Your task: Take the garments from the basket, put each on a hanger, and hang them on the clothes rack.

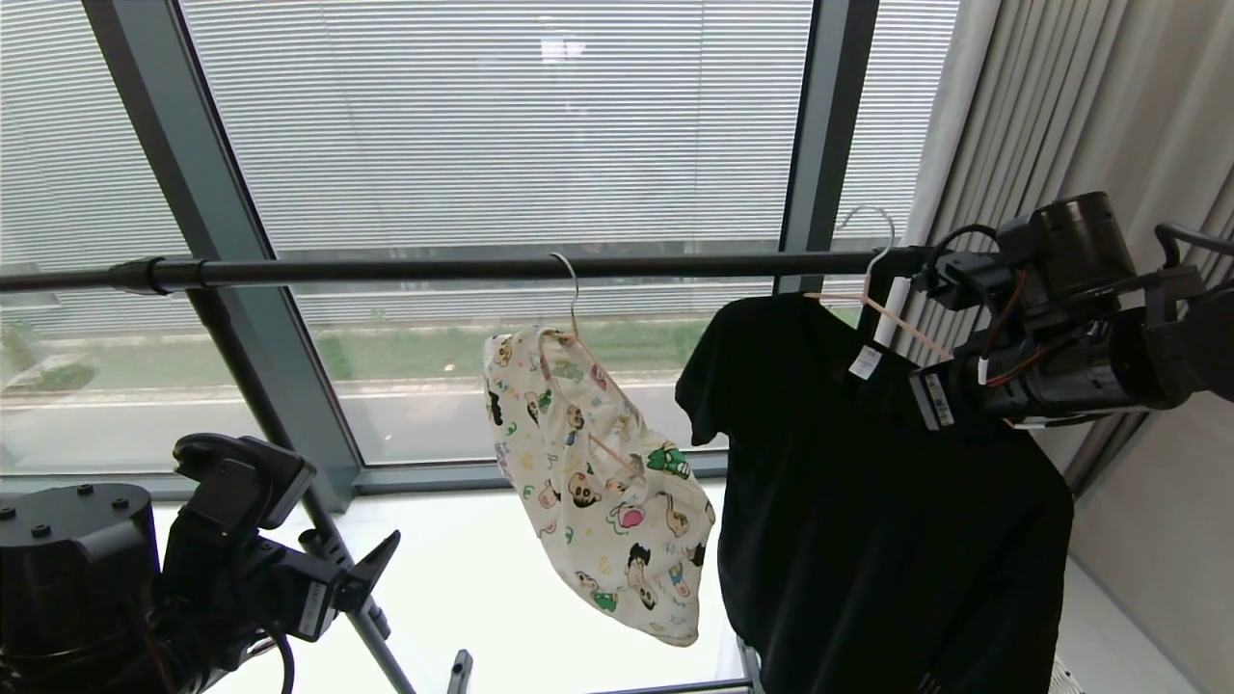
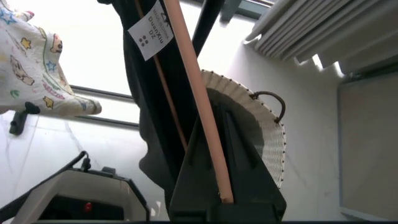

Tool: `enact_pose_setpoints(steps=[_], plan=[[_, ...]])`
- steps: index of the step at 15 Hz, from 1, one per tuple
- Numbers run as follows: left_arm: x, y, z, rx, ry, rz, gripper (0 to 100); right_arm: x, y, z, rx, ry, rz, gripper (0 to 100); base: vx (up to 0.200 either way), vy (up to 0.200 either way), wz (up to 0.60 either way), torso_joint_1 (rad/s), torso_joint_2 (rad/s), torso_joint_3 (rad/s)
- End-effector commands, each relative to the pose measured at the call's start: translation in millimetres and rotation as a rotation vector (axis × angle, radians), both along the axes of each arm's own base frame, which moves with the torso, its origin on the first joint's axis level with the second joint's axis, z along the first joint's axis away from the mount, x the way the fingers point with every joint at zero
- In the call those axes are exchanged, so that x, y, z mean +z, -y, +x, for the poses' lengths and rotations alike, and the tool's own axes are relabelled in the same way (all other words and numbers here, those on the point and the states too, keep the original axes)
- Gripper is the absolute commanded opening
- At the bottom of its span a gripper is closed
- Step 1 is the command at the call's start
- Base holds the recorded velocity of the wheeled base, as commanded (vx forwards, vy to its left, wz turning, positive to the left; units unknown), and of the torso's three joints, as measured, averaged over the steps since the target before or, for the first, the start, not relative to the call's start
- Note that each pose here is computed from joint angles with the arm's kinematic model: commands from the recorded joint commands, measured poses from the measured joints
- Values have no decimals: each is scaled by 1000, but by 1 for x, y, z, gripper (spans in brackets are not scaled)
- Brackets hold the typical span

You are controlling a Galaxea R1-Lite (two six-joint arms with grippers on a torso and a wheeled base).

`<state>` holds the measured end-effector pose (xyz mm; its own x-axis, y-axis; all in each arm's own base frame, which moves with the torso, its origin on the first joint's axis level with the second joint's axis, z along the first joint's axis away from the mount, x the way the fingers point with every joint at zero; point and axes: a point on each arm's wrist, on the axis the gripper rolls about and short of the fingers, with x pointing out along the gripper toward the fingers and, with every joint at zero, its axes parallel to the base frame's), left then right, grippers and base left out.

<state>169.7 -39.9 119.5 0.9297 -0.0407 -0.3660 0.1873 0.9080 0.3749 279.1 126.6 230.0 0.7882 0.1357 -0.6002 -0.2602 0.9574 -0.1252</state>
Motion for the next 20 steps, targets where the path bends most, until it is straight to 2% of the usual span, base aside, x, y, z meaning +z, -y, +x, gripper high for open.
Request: enact_pose_setpoints(steps=[1,4,9,12,20], plan=[[1,0,-1,-1,5,-1,100,-1,-1,0,3,-3,-2,0,0,0,0,0,0,0],[0,0,-2,-3,1,0,100,-6,-4,3,9,-18,-11,0,0,0,0,0,0,0],[3,1,-3,-8,15,-2,100,-18,-16,30,7,-35,-19,0,0,0,0,0,0,0],[4,6,-10,-51,27,-6,100,-22,-23,46,4,-34,-18,0,0,0,0,0,0,0],[4,8,-10,-63,26,-5,100,-31,-26,50,6,-59,-30,0,0,0,0,0,0,0]])
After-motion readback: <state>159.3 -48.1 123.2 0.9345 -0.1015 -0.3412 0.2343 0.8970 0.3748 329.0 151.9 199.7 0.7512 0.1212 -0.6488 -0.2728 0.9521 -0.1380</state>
